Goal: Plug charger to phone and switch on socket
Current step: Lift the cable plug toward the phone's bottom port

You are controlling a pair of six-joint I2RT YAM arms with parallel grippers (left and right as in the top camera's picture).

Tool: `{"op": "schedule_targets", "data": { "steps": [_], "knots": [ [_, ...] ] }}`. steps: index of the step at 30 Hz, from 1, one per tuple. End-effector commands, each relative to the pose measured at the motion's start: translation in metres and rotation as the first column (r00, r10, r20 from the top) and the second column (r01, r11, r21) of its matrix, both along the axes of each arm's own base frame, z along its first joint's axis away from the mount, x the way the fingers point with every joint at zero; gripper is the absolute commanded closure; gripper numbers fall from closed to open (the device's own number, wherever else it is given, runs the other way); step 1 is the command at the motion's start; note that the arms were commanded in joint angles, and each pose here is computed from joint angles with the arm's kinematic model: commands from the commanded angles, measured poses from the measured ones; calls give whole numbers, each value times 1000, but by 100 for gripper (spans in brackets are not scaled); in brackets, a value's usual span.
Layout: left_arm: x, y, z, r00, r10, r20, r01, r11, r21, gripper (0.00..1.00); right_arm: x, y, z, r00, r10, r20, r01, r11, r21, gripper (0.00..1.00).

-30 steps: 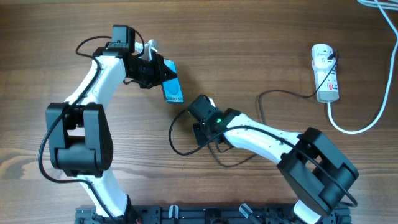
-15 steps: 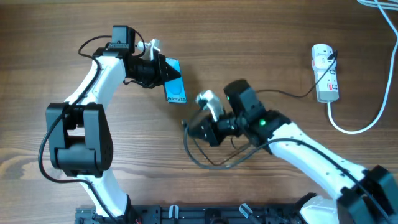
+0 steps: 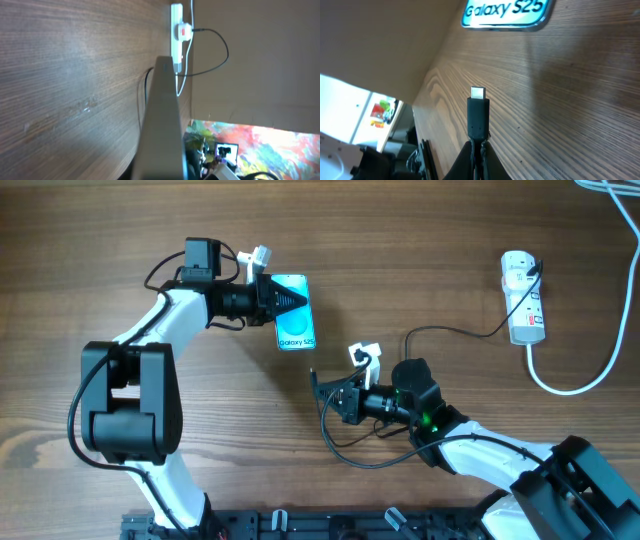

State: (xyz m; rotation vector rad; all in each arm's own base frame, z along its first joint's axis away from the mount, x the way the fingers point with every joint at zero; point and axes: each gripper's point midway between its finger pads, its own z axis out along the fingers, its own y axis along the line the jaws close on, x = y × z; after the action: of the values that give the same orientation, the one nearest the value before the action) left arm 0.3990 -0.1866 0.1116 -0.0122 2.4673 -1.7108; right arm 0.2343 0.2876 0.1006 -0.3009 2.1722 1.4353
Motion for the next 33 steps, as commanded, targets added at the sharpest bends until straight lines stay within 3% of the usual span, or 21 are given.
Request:
{"op": "schedule_targets", "data": {
  "steps": [1, 4, 13, 21, 24, 33],
  "knots": [
    [-5, -5, 6, 999, -15, -37, 13, 999, -45, 96, 7, -2, -3, 999, -49, -18, 49, 999, -8, 96],
    [-4, -5, 6, 992, 14, -122, -20, 998, -54, 96, 12, 0, 8, 998, -54, 25, 54, 998, 23, 96],
    [-7, -24, 2, 996, -13, -85, 11, 1000, -16, 96, 26, 23, 36, 1000, 24, 3, -24, 1000, 14, 96],
    [-7, -27, -7, 999, -15, -47, 17, 999, 41, 96, 6, 15, 2, 993, 81, -85, -89, 991, -99, 96],
    [-8, -27, -8, 999, -46, 18, 45, 998, 50, 96, 6, 15, 2, 993, 81, -82, -89, 991, -100, 96],
    [-11, -28, -4, 998, -60, 15, 59, 998, 28, 96, 25, 7, -4, 999, -23, -31, 18, 987, -157, 96]
  ]
}}
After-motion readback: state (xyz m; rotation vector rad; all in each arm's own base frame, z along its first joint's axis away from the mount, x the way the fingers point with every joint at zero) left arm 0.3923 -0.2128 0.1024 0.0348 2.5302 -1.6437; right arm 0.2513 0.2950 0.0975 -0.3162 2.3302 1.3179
